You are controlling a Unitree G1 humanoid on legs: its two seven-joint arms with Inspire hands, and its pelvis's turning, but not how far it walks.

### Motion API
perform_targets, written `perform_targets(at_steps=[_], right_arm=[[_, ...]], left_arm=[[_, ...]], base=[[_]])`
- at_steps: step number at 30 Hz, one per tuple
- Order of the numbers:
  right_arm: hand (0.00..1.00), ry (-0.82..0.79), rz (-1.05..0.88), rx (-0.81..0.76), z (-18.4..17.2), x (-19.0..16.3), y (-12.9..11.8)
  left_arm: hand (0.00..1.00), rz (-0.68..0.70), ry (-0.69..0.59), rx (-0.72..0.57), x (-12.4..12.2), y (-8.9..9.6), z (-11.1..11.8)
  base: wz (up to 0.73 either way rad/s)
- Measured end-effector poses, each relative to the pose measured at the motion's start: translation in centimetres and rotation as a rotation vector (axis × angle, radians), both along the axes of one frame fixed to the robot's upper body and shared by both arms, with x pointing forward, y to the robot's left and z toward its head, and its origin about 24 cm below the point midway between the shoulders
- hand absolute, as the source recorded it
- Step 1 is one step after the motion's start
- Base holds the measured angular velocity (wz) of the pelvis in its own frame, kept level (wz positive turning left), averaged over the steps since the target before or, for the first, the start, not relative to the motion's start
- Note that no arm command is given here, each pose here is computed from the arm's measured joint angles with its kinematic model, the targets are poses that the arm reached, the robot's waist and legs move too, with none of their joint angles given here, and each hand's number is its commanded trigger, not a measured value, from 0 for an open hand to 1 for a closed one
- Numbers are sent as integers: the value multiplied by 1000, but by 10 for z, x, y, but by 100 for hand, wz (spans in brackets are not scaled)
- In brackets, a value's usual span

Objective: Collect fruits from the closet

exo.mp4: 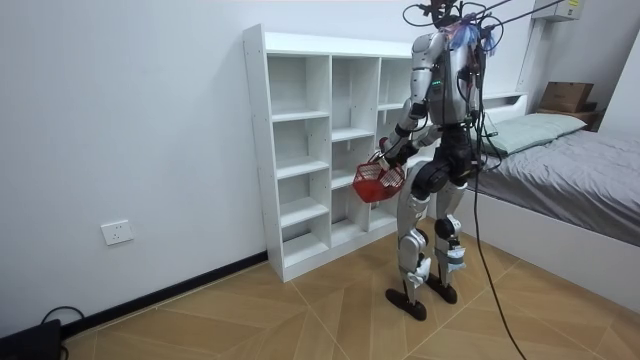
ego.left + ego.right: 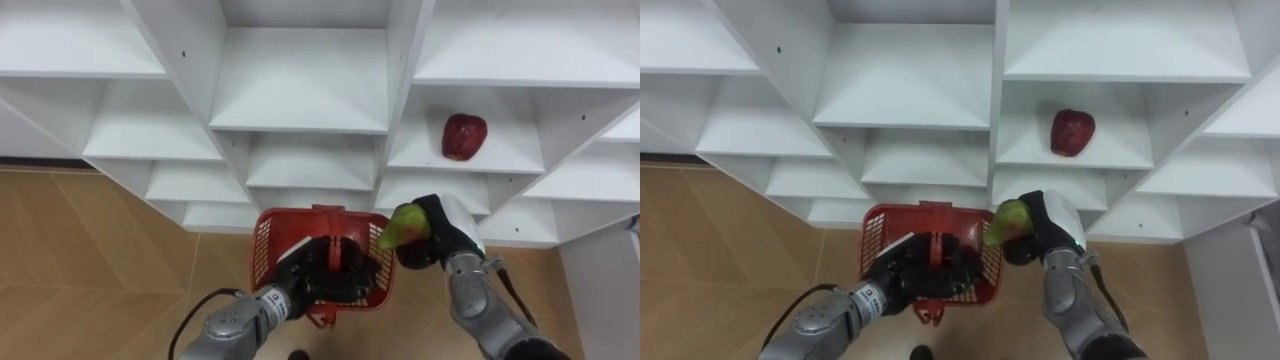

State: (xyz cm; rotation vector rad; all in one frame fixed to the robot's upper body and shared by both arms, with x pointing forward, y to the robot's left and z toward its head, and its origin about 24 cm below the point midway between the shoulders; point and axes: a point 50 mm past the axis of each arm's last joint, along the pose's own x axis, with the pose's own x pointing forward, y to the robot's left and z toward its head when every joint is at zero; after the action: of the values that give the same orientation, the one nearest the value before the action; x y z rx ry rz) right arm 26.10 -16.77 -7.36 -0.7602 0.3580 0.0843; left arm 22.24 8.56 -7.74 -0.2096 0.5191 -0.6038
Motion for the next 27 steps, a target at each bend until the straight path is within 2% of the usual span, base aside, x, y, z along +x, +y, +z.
perform_targets(at_steps=[6, 8, 10, 11, 27], right_arm=[[100, 3, 6, 10, -1, 0, 4], [79, 4, 8, 15, -1, 0, 6], [29, 9, 14, 21, -1, -1, 8], [1, 10, 15, 23, -2, -1, 9], [0, 20, 66, 3, -4, -4, 13]], left_arm=[[100, -10, 0, -5, 0, -1, 0], [100, -15, -1, -8, 0, 0, 0], [100, -20, -2, -11, 0, 0, 1], [100, -20, -3, -12, 0, -1, 1], [100, -21, -26, -14, 7, 0, 6]], base=[[0], [0], [0], [0], [0]])
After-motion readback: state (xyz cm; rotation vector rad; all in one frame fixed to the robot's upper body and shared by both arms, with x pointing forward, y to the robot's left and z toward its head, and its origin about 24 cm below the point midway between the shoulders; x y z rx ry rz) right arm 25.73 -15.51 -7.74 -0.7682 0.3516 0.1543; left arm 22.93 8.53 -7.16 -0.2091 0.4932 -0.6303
